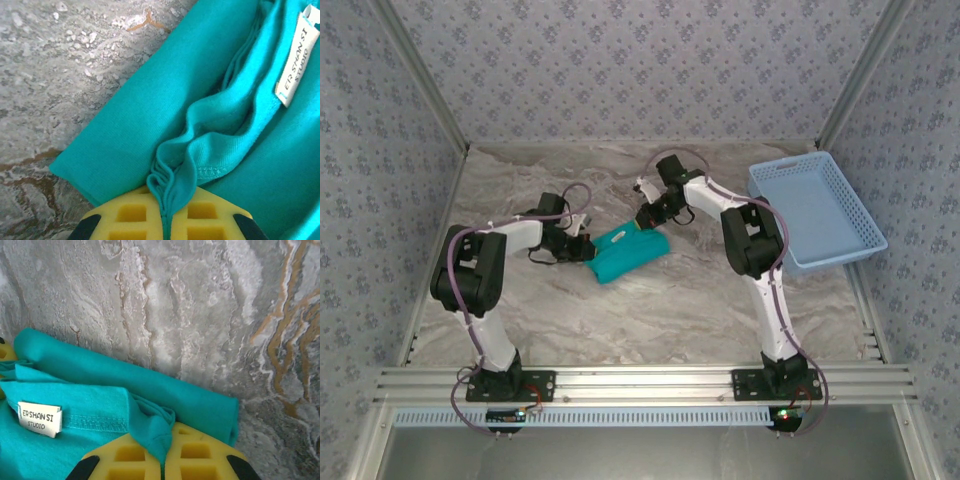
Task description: Fold the inside-out t-shirt
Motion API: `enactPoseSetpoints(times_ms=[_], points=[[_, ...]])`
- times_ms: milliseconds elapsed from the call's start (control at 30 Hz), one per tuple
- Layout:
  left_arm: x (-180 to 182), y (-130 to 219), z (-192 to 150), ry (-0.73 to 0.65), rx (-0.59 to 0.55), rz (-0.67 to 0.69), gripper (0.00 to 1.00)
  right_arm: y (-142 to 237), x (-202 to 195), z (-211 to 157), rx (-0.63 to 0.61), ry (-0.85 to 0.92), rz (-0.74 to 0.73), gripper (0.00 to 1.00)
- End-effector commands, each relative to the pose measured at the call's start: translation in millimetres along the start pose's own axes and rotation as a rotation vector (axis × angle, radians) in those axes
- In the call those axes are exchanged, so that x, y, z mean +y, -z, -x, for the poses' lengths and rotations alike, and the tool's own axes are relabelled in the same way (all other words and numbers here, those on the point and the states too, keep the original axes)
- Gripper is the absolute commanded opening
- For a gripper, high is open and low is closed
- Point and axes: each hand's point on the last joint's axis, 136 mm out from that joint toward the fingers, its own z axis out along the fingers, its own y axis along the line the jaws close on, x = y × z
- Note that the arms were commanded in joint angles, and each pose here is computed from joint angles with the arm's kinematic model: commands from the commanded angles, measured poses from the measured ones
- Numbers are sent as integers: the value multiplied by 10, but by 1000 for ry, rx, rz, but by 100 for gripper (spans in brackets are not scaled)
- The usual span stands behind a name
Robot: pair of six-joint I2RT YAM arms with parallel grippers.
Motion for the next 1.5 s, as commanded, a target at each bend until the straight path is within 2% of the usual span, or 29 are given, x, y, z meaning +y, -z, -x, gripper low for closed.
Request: enactPoseSetpoints(times_ms=[0, 133, 200, 300, 467, 567, 667, 800, 867, 933, 1067, 1100, 1167, 1300, 1367, 1400, 1467], points=[[-56, 305, 86, -24, -27, 47, 0, -22, -139, -123, 53, -29, -63, 0], [-268, 607, 321, -69, -98, 40, 0, -44, -161, -189, 63, -31, -66, 0], [-294, 640, 384, -92, -105, 43, 0, -76, -158, -225, 69, -35, -62, 0], [-115, 522, 321, -81, -49, 105, 0, -86, -160, -252, 72, -40, -63, 0], [282, 111, 82, -35, 61, 173, 0, -40, -127, -226, 60, -25, -64, 0], [468, 44, 76, 9, 97, 227, 0, -10, -117, -226, 63, -22, -67, 0], [558, 67, 167, 17, 86, 283, 0, -1, -111, -250, 74, -28, -69, 0], [648, 18, 167, 38, 124, 320, 6, 62, -62, -211, 61, -22, -68, 0], [647, -14, 190, 43, 134, 309, 7, 79, -30, -197, 57, -9, -69, 0], [504, -4, 272, 28, 111, 241, 8, 87, -33, -200, 60, -4, -72, 0], [189, 363, 551, -22, -9, 197, 25, 89, -44, -231, 68, -12, -71, 0], [91, 531, 650, -39, -61, 199, 33, 90, -51, -240, 72, -16, -72, 0], [-79, 848, 818, -56, -170, 200, 64, 89, -57, -255, 74, -19, -74, 0], [-429, 1320, 1001, -92, -354, 178, 70, 105, -80, -238, 65, -38, -80, 0], [-547, 1289, 922, -120, -363, 141, 66, 112, -74, -218, 58, -46, -78, 0], [-616, 1196, 840, -148, -337, 108, 60, 111, -75, -207, 54, -48, -77, 0], [-683, 946, 625, -198, -255, 75, 39, 108, -70, -204, 52, -50, -77, 0]])
